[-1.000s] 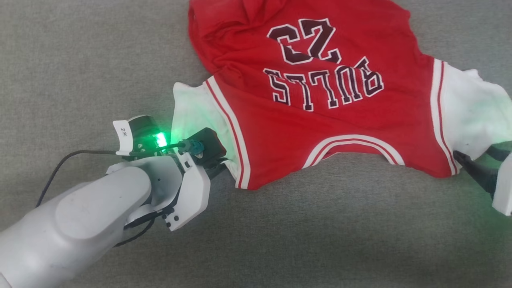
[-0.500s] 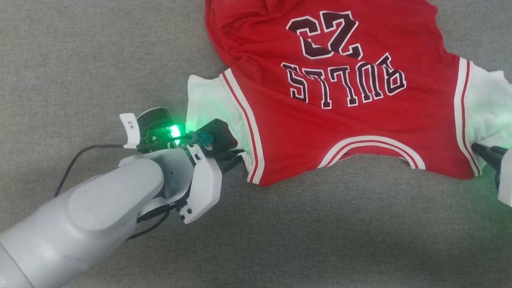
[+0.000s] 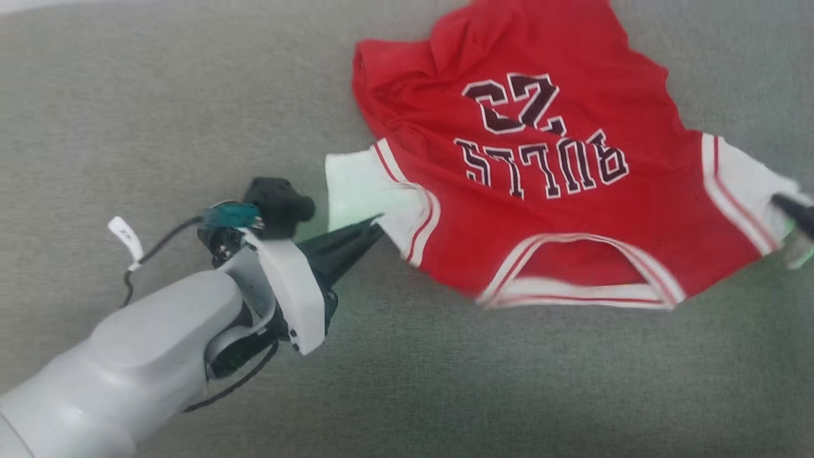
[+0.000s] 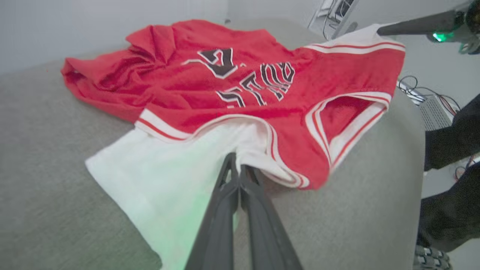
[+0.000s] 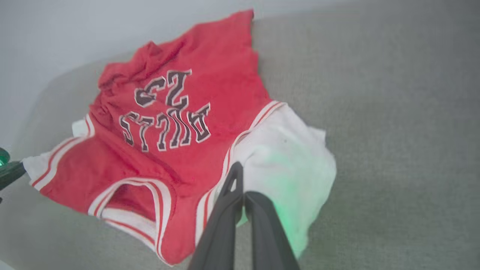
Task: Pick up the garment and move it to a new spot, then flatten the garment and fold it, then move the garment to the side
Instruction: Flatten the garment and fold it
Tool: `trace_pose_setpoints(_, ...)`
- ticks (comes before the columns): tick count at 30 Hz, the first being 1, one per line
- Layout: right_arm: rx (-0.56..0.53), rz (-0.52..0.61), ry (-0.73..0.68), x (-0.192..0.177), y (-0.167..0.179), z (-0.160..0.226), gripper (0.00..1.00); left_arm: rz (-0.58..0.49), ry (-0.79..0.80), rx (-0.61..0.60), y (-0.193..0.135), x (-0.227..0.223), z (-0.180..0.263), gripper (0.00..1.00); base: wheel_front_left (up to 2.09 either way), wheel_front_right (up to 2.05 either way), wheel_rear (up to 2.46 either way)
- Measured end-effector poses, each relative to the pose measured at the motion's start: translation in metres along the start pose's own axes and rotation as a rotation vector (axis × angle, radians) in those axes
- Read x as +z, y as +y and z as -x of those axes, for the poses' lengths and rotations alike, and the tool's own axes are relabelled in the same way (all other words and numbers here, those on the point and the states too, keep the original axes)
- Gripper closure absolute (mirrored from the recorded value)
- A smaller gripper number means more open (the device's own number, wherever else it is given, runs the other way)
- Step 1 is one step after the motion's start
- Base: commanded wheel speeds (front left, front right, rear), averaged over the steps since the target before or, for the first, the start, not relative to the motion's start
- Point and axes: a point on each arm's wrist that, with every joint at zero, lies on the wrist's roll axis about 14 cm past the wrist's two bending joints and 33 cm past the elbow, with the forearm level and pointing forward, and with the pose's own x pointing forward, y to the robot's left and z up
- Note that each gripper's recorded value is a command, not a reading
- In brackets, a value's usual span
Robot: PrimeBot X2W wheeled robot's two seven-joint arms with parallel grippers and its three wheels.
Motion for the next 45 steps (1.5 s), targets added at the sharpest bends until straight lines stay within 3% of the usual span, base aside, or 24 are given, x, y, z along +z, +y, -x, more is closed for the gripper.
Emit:
trace_pose_setpoints(6,0.126,-0.055,-0.185,0.054,0.034,0.015,1.00,0.042,-0.229,0.057,0.009,0.071,0.031,1.00,0.00,0.00,0.00)
trace_pose_setpoints(12,0.164,-0.122,-0.337,0.103,0.051,-0.010,1.00,0.117,-0.346,0.122,0.033,0.114,0.041,1.00,0.00,0.00,0.00)
trace_pose_setpoints(18,0.176,-0.166,-0.495,0.173,0.068,-0.052,1.00,0.121,-0.400,0.225,0.087,0.160,0.026,1.00,0.00,0.00,0.00)
trace_pose_setpoints(20,0.190,-0.214,-0.592,0.214,0.077,-0.069,1.00,0.136,-0.458,0.270,0.116,0.195,0.016,1.00,0.00,0.00,0.00)
trace_pose_setpoints(23,0.196,-0.241,-0.689,0.255,0.084,-0.081,1.00,0.094,-0.523,0.348,0.151,0.234,0.016,1.00,0.00,0.00,0.00)
trace_pose_setpoints(27,0.206,-0.247,-0.795,0.293,0.093,-0.081,1.00,0.031,-0.569,0.407,0.175,0.266,0.012,1.00,0.00,0.00,0.00)
trace_pose_setpoints(34,0.229,-0.239,-1.044,0.366,0.110,-0.035,1.00,-0.066,-0.770,0.446,0.174,0.352,0.026,1.00,0.00,0.00,0.00)
trace_pose_setpoints(39,0.205,-0.196,-1.008,0.368,0.114,-0.035,1.00,-0.057,-0.796,0.416,0.160,0.362,0.028,1.00,0.00,0.00,0.00)
trace_pose_setpoints(45,0.139,-0.153,-0.799,0.309,0.093,-0.090,1.00,0.093,-0.645,0.421,0.180,0.281,0.008,1.00,0.00,0.00,0.00)
